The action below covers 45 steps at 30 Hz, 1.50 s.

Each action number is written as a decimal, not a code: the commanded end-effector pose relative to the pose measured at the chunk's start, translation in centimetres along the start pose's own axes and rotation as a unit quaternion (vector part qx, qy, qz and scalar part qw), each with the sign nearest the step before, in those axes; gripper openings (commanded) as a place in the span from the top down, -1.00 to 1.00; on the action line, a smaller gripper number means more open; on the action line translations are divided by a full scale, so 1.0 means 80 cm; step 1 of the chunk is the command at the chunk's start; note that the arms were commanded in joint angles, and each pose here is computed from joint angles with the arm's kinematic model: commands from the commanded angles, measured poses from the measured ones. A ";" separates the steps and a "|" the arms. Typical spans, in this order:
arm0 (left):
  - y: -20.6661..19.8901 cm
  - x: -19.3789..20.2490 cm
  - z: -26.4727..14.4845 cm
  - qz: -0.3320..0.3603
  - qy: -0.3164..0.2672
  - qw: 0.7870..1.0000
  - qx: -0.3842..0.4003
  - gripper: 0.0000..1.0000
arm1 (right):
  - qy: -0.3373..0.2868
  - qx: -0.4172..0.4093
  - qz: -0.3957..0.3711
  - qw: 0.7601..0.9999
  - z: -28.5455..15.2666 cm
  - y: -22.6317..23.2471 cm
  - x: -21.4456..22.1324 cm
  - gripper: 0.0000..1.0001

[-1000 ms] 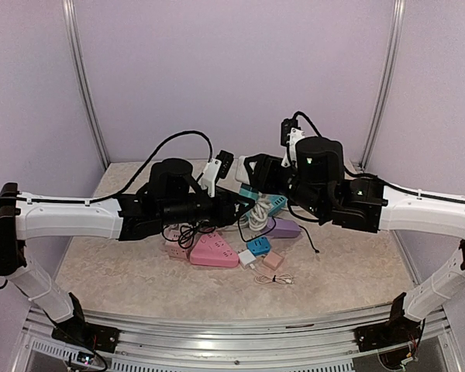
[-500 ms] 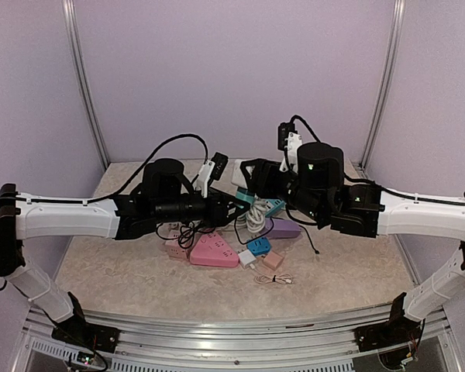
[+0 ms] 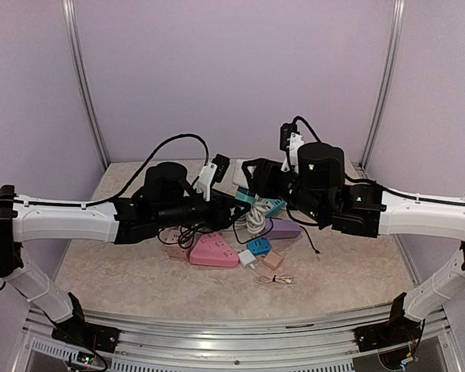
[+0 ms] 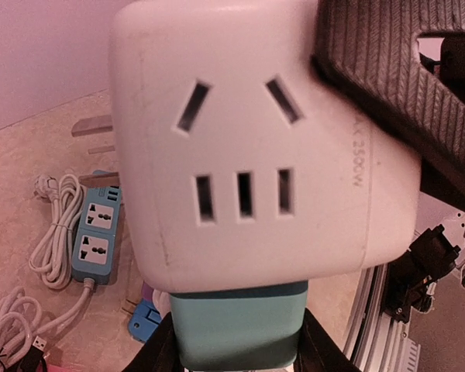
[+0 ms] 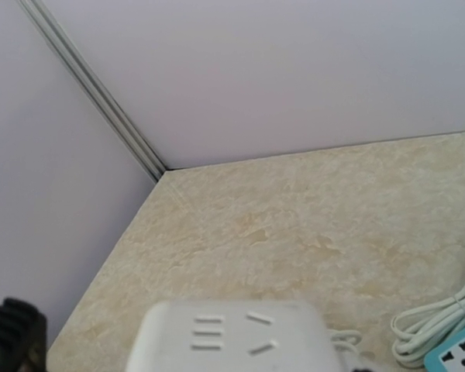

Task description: Pull the plug off the socket

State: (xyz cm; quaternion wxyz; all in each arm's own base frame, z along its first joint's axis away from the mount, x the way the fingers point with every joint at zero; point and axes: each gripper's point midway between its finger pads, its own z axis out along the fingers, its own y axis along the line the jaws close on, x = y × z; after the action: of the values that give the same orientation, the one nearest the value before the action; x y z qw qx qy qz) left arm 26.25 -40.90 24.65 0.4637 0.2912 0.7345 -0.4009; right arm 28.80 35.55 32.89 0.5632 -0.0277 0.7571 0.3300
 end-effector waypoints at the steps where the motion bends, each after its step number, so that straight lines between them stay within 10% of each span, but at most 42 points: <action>1: 0.002 -0.013 -0.013 0.037 -0.016 0.999 -0.031 1.00 | -0.057 0.048 0.015 0.997 -0.016 -0.024 -0.051 1.00; 22: -0.003 -0.021 -0.027 -0.013 -0.024 0.998 0.050 1.00 | -0.056 0.029 0.014 0.998 -0.014 -0.017 -0.052 1.00; 45: 0.002 -0.007 -0.020 0.043 -0.011 0.999 -0.028 1.00 | -0.056 0.054 0.020 0.997 -0.012 -0.031 -0.048 1.00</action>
State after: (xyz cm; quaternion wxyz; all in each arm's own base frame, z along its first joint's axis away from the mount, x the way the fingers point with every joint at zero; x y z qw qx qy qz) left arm 26.08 -40.31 24.67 0.4826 0.2960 0.7291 -0.3847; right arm 28.56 35.57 32.80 0.5521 -0.0207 0.7606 0.3410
